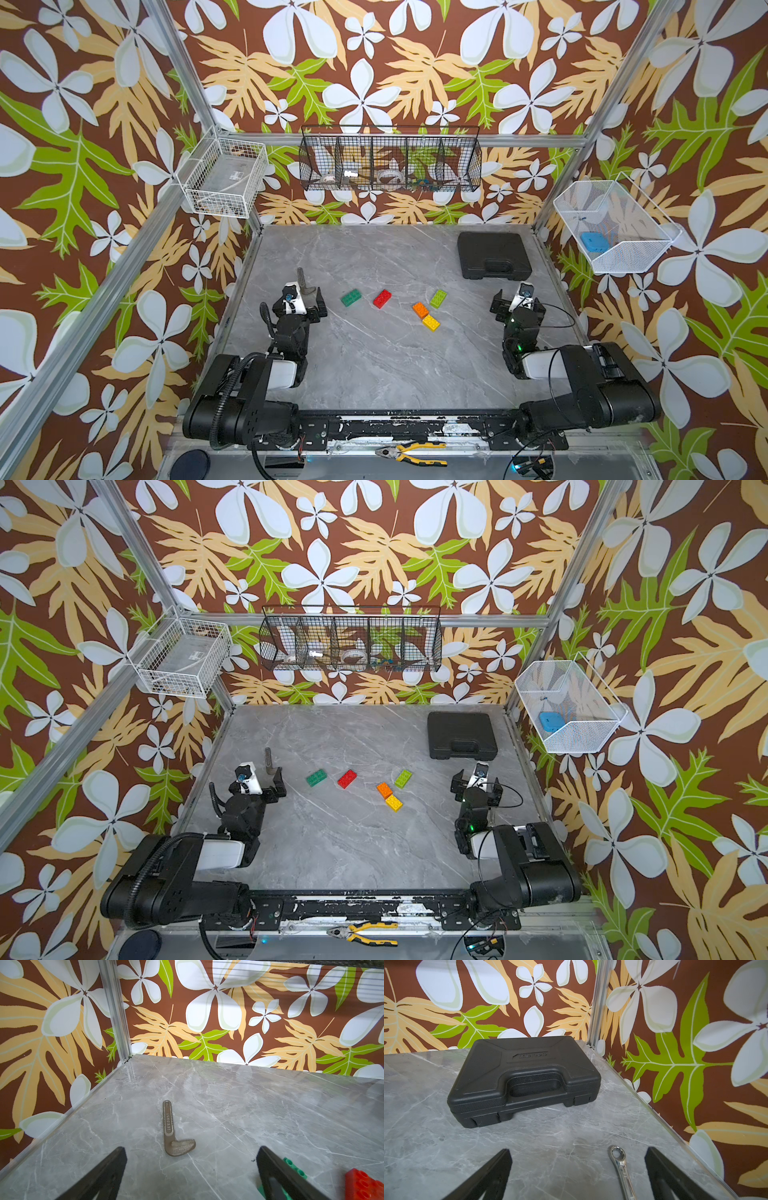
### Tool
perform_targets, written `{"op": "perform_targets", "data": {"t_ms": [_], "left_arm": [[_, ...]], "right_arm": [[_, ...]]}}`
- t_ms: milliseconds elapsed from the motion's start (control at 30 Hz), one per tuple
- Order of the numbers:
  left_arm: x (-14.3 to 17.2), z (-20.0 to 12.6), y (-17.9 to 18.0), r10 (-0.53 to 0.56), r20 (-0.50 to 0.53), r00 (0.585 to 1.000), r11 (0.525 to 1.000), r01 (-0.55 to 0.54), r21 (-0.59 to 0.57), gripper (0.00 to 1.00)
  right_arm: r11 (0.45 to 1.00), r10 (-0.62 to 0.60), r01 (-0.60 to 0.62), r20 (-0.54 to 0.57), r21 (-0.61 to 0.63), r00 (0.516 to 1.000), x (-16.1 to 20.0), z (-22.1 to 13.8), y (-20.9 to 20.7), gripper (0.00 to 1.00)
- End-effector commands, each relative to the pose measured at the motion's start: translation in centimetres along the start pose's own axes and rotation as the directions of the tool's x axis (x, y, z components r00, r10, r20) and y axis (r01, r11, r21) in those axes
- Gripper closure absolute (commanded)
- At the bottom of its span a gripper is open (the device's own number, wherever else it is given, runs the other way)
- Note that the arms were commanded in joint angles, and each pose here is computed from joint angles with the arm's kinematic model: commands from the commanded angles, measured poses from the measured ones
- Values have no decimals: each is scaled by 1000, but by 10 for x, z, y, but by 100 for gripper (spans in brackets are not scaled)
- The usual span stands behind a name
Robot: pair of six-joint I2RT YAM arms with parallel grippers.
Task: Assemble a rectangle with lego
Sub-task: Adjust the lego brick at the center of the board.
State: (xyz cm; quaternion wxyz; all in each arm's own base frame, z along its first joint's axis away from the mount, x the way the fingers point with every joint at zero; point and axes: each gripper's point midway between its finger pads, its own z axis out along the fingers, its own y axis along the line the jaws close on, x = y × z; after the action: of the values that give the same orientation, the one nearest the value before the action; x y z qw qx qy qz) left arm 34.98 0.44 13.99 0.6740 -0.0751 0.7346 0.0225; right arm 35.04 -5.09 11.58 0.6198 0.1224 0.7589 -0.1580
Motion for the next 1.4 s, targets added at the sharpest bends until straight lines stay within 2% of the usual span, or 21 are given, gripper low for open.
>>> {"op": "perform_targets", "data": {"t_ms": [0, 867, 1000, 1200, 1267, 1367], "left_arm": [[-11, 0, 0, -5, 44, 999, 1000, 5, 1, 0], [-11, 1, 0, -7, 42, 999, 1000, 7, -2, 0], [-13, 0, 13, -42, 53, 998, 997, 45, -69, 0], [-25, -10, 11, -39, 93, 995, 997, 45, -65, 0], [-34, -18, 14, -31, 113, 993, 993, 44, -110, 0], [-47, -32, 28, -59, 139, 989, 971, 89, -223, 0]], "right_arm": [[1000, 10, -10, 23, 5, 1000, -6, 1, -1, 1], [1000, 12, -12, 26, 4, 1000, -7, 0, -1, 1], [1000, 10, -10, 24, 4, 1000, -7, 1, 0, 1], [999, -27, 27, 40, -20, 999, -17, -4, 7, 1], [998, -43, 44, -13, 39, 999, -25, -2, 4, 1], [991, 29, -18, -78, 132, 997, -36, -2, -9, 1]]}}
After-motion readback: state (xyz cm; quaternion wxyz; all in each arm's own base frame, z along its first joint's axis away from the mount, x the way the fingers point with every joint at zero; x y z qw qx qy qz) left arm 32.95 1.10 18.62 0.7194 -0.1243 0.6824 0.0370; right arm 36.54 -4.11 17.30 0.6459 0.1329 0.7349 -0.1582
